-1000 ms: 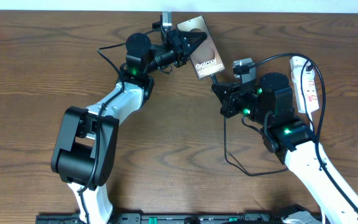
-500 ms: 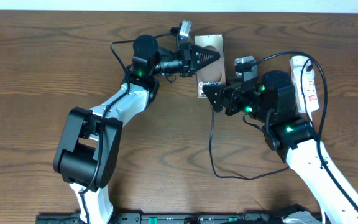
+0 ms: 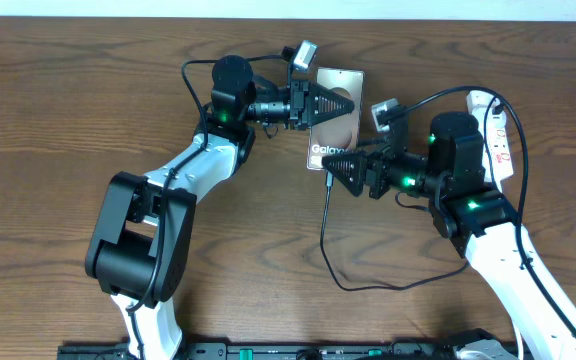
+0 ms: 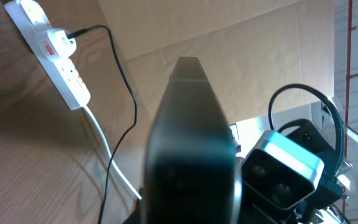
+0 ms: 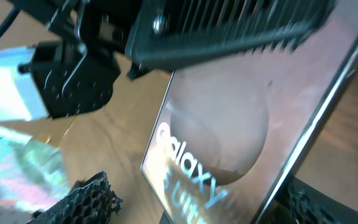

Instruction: Plug charger to phone and switch on socket

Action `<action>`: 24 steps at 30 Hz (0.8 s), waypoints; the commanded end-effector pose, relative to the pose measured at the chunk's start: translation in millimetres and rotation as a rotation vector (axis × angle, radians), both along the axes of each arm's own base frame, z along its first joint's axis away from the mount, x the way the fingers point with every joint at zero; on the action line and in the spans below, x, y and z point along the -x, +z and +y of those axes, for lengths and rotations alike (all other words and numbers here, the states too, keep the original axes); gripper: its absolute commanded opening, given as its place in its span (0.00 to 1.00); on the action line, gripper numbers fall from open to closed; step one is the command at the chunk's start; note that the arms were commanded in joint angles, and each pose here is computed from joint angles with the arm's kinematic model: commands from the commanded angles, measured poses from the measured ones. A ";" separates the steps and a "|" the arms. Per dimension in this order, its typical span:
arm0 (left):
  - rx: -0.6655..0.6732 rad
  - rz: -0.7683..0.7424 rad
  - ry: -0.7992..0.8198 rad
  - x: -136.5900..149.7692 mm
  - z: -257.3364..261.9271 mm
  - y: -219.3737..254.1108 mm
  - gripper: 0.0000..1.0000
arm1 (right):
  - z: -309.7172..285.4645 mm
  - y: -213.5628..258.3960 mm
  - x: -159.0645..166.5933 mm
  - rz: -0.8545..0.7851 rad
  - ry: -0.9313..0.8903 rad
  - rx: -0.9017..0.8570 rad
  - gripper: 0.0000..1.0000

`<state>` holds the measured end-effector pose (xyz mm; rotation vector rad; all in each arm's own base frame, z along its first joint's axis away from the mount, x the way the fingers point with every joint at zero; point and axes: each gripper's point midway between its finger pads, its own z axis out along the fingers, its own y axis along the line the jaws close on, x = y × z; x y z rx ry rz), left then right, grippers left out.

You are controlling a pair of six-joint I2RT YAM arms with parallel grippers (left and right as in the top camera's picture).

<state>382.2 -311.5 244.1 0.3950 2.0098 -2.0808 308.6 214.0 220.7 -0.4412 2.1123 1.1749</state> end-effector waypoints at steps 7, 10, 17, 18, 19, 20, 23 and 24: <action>0.014 -0.077 -0.067 16.1 -0.1 19.5 0.07 | 6.4 9.6 6.0 -0.023 0.063 -0.024 0.63; 0.014 -0.078 -0.088 21.8 -5.0 19.4 0.08 | 6.6 7.7 3.6 -0.028 0.061 -0.019 0.64; 0.016 -0.089 -0.137 34.2 -13.9 20.0 0.08 | 9.9 -10.0 -1.3 0.043 0.066 -0.024 0.82; 0.016 -0.089 -0.136 34.1 -13.9 20.0 0.07 | 10.0 -11.0 -1.9 0.045 0.066 -0.023 0.79; 0.016 -0.089 -0.136 34.1 -13.9 20.0 0.07 | 10.2 -10.8 -2.4 0.043 0.066 -0.024 0.73; 0.016 -0.089 -0.136 34.0 -13.8 20.0 0.07 | 10.2 -10.7 -2.6 0.042 0.066 -0.024 0.68; 0.017 -0.089 -0.136 33.9 -13.8 20.0 0.08 | 10.6 -9.0 -3.6 0.031 0.066 -0.027 0.44; 0.017 -0.089 -0.133 33.4 -13.9 20.1 0.08 | 10.7 -8.6 -3.9 0.028 0.066 -0.028 0.38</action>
